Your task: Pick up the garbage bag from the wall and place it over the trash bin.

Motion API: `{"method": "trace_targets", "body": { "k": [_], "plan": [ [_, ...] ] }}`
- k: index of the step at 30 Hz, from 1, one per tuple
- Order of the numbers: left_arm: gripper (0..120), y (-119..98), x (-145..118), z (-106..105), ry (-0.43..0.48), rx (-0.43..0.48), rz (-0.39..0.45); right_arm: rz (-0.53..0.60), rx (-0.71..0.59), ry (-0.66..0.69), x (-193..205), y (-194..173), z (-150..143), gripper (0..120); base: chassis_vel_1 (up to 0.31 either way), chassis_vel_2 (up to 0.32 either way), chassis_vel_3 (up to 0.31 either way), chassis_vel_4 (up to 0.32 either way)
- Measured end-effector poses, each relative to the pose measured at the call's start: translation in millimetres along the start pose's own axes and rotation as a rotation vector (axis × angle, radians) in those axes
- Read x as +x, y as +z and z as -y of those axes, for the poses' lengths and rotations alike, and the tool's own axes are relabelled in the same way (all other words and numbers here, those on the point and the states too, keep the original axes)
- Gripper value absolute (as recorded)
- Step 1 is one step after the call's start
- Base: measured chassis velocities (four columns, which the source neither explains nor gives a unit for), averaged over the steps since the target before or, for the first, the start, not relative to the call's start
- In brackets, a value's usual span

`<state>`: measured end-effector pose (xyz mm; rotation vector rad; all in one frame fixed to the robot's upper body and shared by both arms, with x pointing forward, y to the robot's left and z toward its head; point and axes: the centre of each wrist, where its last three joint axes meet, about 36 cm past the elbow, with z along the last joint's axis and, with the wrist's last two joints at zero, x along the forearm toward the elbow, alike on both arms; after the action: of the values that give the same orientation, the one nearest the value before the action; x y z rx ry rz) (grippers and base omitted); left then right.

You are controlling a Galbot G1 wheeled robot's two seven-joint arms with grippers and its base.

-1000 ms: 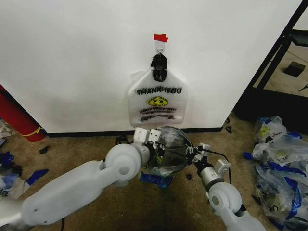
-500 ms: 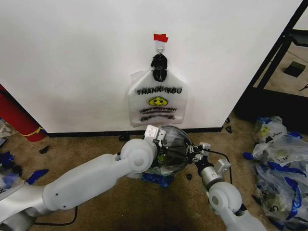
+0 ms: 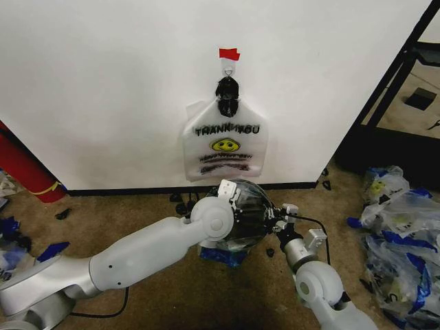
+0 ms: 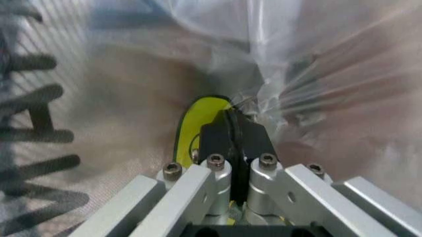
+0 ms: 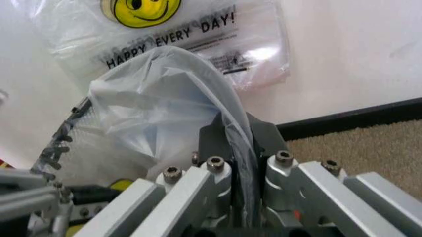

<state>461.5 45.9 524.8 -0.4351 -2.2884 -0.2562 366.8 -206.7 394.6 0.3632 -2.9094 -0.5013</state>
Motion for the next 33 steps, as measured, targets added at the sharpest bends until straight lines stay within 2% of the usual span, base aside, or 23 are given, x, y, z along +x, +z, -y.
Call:
{"method": "trace_targets", "body": {
  "k": [9,21,33],
  "plan": [
    [0,6,-9,4,-0.027,-0.011,-0.022,0.001,-0.003,-0.006,0,2,-3,0,0.0,0.0,0.0,0.0],
    [0,3,-37,14,-0.063,-0.014,-0.056,0.014,0.02,-0.028,0,2,-9,0,0.0,0.0,0.0,0.0],
    [0,0,-50,23,-0.058,-0.014,-0.072,0.023,0.033,-0.039,0,2,-12,0,0.0,0.0,0.0,0.0]
  ]
}}
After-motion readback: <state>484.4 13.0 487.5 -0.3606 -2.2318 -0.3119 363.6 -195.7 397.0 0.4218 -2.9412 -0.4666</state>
